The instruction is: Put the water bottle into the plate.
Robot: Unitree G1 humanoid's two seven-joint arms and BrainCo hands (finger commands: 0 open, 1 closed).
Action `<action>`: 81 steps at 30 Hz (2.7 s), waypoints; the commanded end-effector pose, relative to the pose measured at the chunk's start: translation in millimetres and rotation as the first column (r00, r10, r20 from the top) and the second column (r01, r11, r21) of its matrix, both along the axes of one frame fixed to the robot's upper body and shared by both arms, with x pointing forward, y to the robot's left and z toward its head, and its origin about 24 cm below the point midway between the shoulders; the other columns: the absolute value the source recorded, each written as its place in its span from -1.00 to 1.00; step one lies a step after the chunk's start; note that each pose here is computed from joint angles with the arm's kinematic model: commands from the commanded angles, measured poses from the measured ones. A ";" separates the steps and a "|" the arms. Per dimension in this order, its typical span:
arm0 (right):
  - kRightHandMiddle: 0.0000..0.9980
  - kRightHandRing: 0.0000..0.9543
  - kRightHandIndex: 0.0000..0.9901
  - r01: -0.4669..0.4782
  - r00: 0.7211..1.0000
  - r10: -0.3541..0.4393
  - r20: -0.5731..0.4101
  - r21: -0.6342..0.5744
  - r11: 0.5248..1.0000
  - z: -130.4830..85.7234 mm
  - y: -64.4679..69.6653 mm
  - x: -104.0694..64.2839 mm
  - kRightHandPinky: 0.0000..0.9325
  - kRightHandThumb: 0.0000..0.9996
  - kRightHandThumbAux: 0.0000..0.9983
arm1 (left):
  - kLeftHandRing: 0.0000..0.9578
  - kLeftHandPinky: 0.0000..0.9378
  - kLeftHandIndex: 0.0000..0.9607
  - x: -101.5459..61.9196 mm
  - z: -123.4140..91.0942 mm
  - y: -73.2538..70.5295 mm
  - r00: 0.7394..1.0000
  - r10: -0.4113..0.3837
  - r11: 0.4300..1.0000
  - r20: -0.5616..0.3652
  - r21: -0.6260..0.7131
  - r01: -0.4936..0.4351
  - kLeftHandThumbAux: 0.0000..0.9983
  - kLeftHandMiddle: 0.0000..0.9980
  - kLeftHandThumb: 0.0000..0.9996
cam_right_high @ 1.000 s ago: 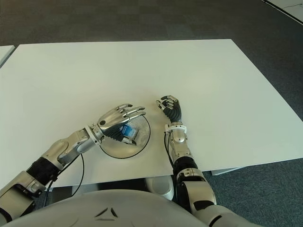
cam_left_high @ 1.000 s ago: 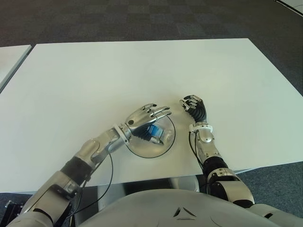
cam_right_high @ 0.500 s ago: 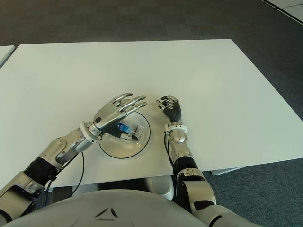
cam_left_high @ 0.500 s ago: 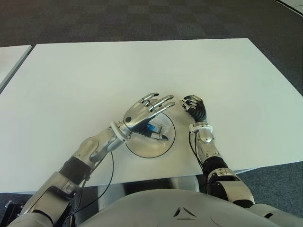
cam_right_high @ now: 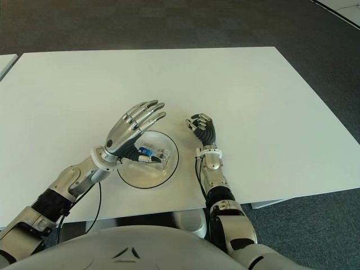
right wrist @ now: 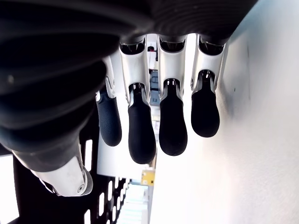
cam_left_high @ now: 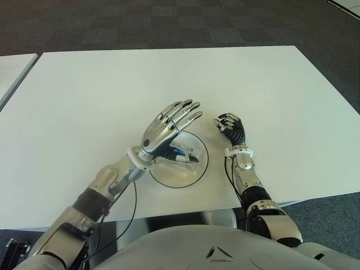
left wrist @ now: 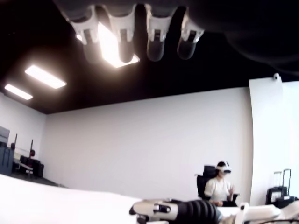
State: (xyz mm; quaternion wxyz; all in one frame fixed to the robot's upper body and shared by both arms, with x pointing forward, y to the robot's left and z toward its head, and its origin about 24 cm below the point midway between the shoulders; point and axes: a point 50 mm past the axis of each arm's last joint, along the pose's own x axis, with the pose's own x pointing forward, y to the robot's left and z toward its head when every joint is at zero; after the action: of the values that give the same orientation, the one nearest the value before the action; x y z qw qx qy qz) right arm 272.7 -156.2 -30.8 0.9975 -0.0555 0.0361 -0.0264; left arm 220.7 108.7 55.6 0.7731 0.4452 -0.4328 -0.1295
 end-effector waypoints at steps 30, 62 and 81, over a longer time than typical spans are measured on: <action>0.34 0.40 -0.12 0.015 0.971 -0.011 -0.238 0.014 1.000 -42.2 -1.4 -33.0 0.42 0.42 0.45 | -1.00 -1.00 -1.00 -25.5 -30.1 42.7 0.858 -0.342 0.292 -0.384 -0.911 -0.291 -0.44 -1.00 -0.66; 0.35 0.39 -0.12 0.007 0.979 -0.007 -0.203 0.003 1.000 -35.3 -1.7 -31.8 0.42 0.42 0.45 | 0.33 0.36 0.20 -16.4 -88.2 91.0 0.681 0.153 0.492 -0.716 -0.543 -0.680 0.71 0.31 -0.80; 0.35 0.38 -0.12 0.030 0.975 -0.030 -0.222 0.000 1.000 -38.0 -3.6 -31.9 0.40 0.42 0.45 | 0.39 0.34 -0.09 -18.1 -113.7 104.5 0.512 0.124 0.577 -0.850 -0.358 -0.734 0.44 0.38 0.40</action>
State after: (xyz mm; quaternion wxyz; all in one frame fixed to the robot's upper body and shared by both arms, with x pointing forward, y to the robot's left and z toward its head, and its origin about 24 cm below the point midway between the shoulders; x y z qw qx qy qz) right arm 269.2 -155.4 -30.4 0.9974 -0.0583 0.0360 -0.0218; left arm 217.6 206.6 -38.8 0.9883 0.1206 -0.0043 0.0932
